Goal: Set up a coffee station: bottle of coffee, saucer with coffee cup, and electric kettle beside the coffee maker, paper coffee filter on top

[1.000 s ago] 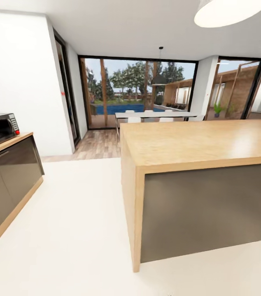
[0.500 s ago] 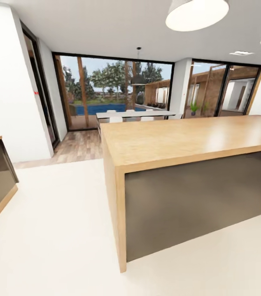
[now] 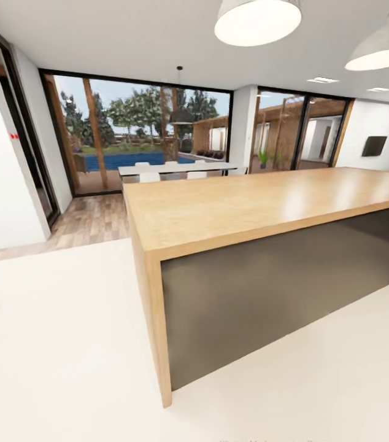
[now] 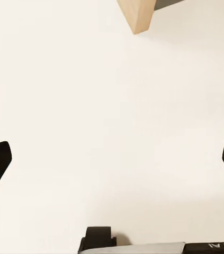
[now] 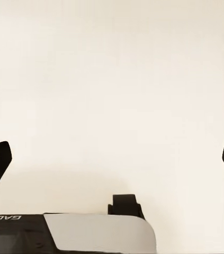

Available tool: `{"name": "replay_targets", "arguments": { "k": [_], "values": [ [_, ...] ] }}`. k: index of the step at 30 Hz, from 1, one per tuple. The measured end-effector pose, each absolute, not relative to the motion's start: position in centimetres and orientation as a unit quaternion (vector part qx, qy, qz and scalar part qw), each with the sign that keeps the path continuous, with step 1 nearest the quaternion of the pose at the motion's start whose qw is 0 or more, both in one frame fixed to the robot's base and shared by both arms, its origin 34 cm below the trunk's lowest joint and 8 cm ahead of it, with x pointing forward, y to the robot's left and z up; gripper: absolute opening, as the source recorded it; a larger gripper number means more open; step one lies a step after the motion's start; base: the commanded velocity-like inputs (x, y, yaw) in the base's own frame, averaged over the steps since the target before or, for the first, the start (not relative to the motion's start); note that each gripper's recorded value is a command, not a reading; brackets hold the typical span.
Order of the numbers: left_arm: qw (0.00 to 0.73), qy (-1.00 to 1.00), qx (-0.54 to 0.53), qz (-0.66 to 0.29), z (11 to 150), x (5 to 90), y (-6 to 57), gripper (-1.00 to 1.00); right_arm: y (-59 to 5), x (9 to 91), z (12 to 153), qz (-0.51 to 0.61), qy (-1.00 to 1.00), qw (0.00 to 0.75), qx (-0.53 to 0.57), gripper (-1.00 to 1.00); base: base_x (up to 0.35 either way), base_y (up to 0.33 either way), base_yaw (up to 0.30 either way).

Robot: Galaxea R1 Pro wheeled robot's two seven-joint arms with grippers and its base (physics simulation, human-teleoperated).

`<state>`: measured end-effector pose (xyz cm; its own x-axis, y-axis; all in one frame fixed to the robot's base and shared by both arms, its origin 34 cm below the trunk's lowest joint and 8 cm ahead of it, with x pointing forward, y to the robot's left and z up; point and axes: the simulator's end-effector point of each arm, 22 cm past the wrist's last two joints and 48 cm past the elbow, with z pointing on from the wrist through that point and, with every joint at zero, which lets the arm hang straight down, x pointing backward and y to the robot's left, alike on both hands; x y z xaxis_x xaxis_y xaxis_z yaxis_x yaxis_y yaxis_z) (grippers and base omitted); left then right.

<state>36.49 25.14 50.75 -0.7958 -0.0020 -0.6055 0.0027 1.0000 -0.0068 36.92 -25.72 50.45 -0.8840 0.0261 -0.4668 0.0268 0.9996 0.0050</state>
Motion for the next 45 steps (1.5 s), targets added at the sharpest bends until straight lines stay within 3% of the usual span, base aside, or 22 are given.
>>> {"name": "replay_targets", "arguments": {
  "k": [14, 45],
  "values": [
    [0.315, 0.949, 0.0, -0.004, 52.8, 36.2, 25.0, 1.0, -26.4, 36.7, 52.6, -0.006, 0.971, 0.237, 0.026, 1.0, 0.0, 0.0, -0.157],
    [0.312, 0.95, -0.001, -0.002, 57.2, 35.8, 25.3, 1.0, -26.5, 36.3, 57.0, -0.006, 0.972, 0.234, 0.026, 1.0, 0.0, 0.0, -0.296]
  ]
}}
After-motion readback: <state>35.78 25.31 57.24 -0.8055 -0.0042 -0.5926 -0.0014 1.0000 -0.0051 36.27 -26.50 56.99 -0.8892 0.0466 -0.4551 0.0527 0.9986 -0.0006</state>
